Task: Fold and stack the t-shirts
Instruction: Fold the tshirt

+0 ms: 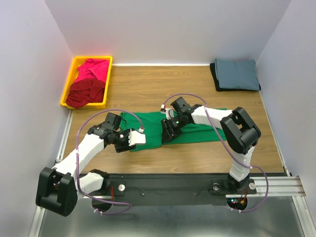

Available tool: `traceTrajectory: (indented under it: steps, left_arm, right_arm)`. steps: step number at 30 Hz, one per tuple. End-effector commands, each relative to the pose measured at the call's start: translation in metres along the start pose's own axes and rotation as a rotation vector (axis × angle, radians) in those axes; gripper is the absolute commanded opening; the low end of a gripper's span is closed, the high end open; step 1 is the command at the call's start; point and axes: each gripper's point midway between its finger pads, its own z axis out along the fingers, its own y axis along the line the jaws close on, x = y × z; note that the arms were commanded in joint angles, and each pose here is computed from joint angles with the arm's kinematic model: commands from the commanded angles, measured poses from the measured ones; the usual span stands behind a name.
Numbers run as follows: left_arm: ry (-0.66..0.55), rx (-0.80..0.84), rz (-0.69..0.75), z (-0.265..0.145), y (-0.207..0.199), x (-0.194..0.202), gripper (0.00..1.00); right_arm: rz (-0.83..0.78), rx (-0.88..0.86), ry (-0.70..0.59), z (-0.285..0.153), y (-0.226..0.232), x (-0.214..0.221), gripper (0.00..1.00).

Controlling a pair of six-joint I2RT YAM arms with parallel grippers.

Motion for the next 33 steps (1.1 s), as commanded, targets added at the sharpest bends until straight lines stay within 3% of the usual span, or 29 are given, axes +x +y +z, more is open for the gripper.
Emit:
traceTrajectory:
  steps: [1,8,14,19,30,33]
  left_arm:
    - [0.002,0.041,0.049,0.007,-0.007,-0.003,0.57]
    - [-0.003,0.072,0.061,0.012,-0.012,-0.005,0.57]
    - [-0.020,0.126,0.111,0.016,-0.025,-0.009,0.57]
    - [0.051,0.181,0.206,0.028,-0.039,0.005,0.56]
    - [0.113,0.176,0.206,0.047,-0.034,0.015,0.50]
    - [0.116,0.191,0.214,0.047,-0.035,0.016,0.45]
  right_arm:
    - [0.003,-0.066,-0.025,0.016,0.018,-0.011,0.48]
    - [0.029,-0.067,0.019,0.033,0.012,-0.003,0.43]
    - [0.004,-0.121,-0.001,0.023,0.031,-0.014,0.25]
    - [-0.018,-0.164,-0.018,0.014,0.047,-0.020,0.10]
    - [-0.012,-0.185,-0.003,0.013,0.049,-0.015,0.06]
    - [-0.015,-0.187,-0.003,0.013,0.050,-0.015,0.05]
